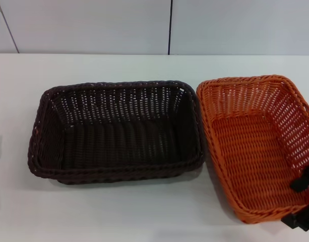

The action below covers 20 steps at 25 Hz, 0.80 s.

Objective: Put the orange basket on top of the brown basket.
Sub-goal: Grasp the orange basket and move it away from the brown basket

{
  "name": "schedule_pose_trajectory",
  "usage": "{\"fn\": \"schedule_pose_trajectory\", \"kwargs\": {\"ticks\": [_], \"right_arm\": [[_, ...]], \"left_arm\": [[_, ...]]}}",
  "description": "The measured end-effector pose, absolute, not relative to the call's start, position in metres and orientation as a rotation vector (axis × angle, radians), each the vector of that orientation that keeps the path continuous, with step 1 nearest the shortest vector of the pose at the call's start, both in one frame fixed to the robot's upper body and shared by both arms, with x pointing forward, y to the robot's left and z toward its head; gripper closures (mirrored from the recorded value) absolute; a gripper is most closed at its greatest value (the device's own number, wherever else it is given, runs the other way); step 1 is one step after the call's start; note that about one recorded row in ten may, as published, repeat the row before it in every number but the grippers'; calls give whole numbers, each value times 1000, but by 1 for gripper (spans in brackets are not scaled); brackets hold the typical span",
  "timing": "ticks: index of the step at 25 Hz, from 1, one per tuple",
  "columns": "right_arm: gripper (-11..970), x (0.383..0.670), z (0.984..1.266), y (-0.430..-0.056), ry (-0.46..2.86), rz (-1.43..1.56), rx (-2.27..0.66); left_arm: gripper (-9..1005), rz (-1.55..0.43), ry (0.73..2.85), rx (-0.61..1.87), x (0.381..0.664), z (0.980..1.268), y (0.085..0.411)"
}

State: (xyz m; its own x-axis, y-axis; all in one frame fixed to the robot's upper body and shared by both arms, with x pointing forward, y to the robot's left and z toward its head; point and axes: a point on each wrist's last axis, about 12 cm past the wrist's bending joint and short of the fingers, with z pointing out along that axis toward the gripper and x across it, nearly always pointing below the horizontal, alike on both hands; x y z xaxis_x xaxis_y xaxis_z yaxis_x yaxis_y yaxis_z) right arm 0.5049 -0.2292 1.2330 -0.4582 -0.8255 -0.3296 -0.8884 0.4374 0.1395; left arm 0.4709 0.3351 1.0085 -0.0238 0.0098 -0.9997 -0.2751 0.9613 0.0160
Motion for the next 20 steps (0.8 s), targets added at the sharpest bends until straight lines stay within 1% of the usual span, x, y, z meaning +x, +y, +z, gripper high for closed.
{"fn": "schedule_pose_trajectory", "kwargs": {"ticks": [3,4,5,6,10,12,15,20], "right_arm": [[193,511,1215,-221,2507,405,-1536],[192,511,1215,-221,2507,405,-1536],[192,514,1207,-218,2521,412,-1557],[192,514,1207,-218,2521,412,-1557],[192,518,1192,-210,2551,427,-1592],[196,518,1190,-209,2553,411,-1596],[203,523,1186,-207,2573,296,-1587],[306,528,1187,-204,2555,249,-1561]], "left_arm": [[287,222,1585,-218,470,1008,336],[287,222,1585,-218,470,1008,336],[287,220,1585,-220,470,1008,336],[287,218,1585,-222,470,1008,336],[287,215,1584,-226,470,1008,337],[287,215,1584,-226,471,1008,336],[287,220,1586,-224,470,1007,338],[287,230,1589,-220,472,1007,340]]}}
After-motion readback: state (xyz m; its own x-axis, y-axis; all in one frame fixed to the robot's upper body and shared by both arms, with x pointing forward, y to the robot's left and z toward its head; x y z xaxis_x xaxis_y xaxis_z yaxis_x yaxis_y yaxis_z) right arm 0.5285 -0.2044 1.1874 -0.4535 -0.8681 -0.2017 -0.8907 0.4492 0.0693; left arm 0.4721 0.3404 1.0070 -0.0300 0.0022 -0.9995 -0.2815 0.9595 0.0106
